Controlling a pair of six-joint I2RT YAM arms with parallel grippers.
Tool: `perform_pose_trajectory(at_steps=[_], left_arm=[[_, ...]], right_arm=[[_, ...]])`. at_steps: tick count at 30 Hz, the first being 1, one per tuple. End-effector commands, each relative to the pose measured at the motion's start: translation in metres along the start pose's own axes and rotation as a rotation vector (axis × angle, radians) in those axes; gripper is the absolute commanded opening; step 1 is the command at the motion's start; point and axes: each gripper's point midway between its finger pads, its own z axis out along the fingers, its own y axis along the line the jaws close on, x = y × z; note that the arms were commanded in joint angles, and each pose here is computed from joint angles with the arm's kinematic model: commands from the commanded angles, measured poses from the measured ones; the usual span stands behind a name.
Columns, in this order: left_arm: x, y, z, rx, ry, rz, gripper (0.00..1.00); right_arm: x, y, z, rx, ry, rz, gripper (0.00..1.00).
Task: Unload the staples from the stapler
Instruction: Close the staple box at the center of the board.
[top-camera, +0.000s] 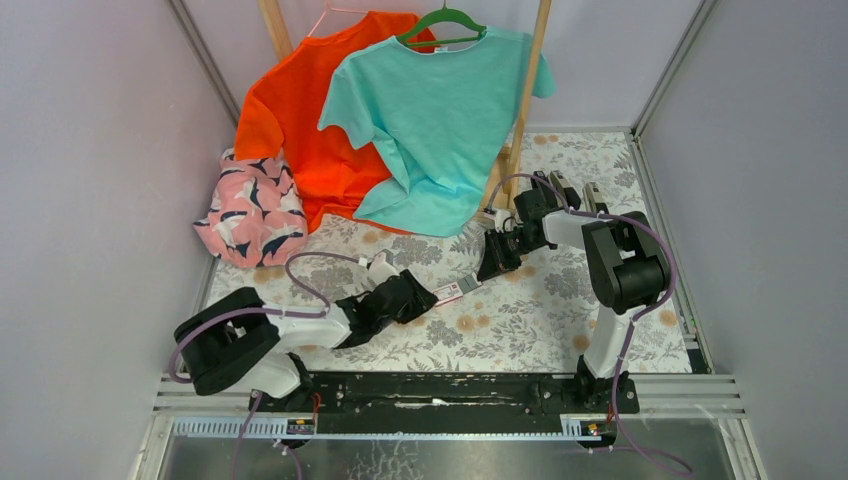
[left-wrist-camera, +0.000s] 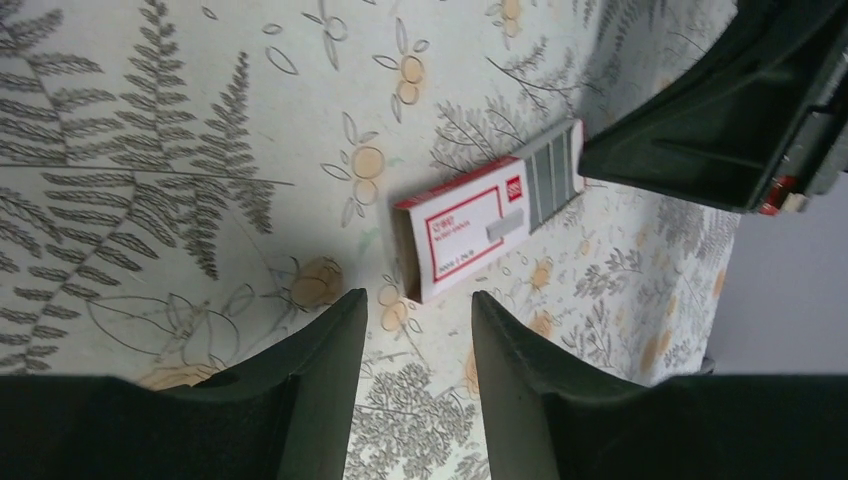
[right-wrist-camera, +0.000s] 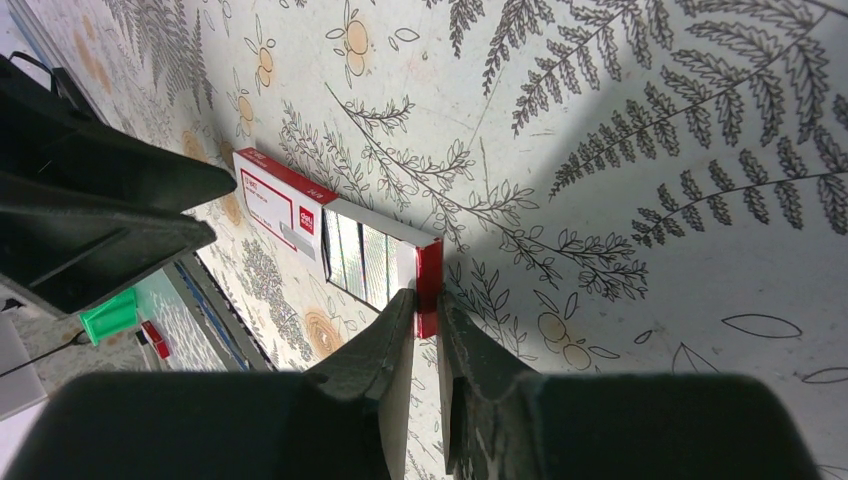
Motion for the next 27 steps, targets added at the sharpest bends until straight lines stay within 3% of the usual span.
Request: perform_pose_trajectory(at_steps=[1, 15, 27], left_arm=[[-0.008, -0.005, 0.009, -0.003, -0.024, -0.038, 0.49], [0.010, -0.009, 0.022, -0.017, 0.064, -0.074, 0.38], [0.011, -0.014, 0.022, 0.004, 0.069, -0.083, 0.32]], right_arm=[[0.001, 0.001, 0.003, 0.001, 0.017, 0.003, 0.21], [0.001, 0.001, 0.004, -0.001, 0.019, 0.005, 0.20], [0.003, 0.005, 0.004, -0.018, 0.018, 0.013, 0.20]])
